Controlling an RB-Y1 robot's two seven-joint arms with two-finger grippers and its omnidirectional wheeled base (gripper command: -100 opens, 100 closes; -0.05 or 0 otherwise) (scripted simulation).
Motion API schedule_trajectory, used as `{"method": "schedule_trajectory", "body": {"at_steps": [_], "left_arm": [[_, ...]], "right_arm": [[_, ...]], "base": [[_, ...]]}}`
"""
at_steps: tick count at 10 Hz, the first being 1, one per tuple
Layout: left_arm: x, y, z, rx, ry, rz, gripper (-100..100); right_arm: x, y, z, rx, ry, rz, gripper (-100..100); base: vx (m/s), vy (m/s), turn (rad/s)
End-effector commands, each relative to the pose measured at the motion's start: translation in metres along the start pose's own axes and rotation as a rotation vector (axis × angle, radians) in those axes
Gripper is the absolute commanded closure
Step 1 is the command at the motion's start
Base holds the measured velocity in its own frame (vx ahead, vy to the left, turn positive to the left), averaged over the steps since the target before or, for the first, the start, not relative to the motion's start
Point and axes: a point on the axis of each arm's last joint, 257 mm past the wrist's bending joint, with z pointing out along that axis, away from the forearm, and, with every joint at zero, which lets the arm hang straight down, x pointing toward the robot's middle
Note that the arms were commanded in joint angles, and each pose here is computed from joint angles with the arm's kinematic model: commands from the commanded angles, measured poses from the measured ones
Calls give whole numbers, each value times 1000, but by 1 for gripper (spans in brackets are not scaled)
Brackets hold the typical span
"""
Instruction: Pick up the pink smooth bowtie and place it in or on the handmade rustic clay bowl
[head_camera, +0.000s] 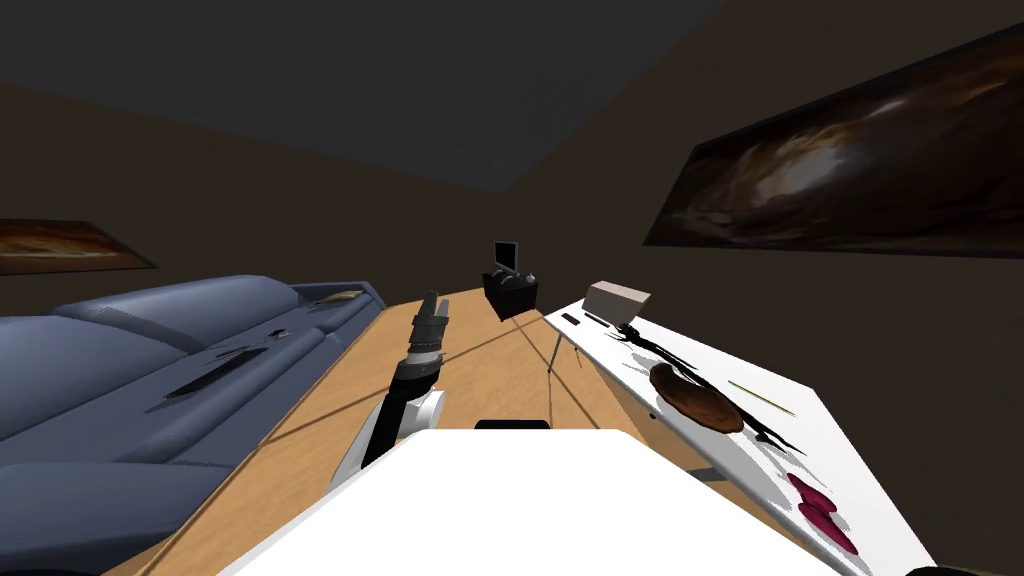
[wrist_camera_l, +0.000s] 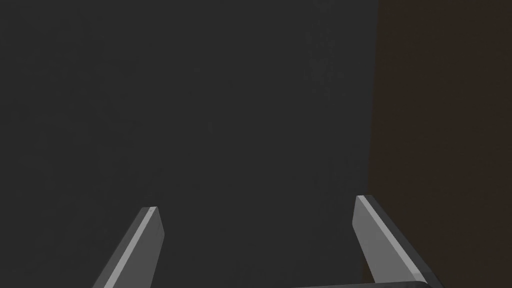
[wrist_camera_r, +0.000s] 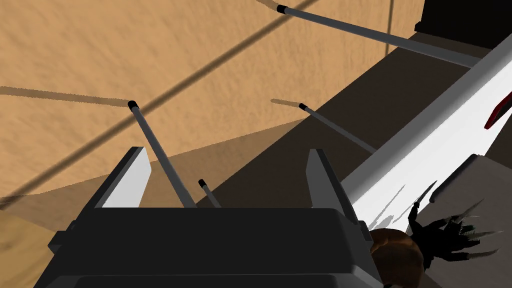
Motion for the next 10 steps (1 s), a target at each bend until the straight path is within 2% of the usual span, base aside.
{"method": "schedule_trajectory", "body": {"at_steps": [1,2,3,4,5,7,8,10], "left_arm": [[0,0,0,0,0,0,0],[0,0,0,0,0,0,0],[0,0,0,0,0,0,0],[0,0,0,0,0,0,0],[0,0,0,0,0,0,0],[0,0,0,0,0,0,0],[0,0,0,0,0,0,0],[0,0,0,0,0,0,0]], "right_arm": [[-14,-33,-14,78,-19,-10,-100],[-26,-57,-28,141,-34,-20,-100],[-30,-60,-29,148,-43,-23,-100],[-42,-82,-44,208,-57,-36,-100],[-44,-84,-45,212,-61,-37,-100],[-69,-122,-76,324,-91,-69,-100],[-71,-123,-78,327,-95,-71,-100],[-94,-151,-108,417,-120,-105,-100]], "base": [[31,-66,210],[36,-99,371],[36,-92,100],[37,-80,148],[20,-69,97],[12,-83,261],[12,-86,77],[29,-96,174]]}}
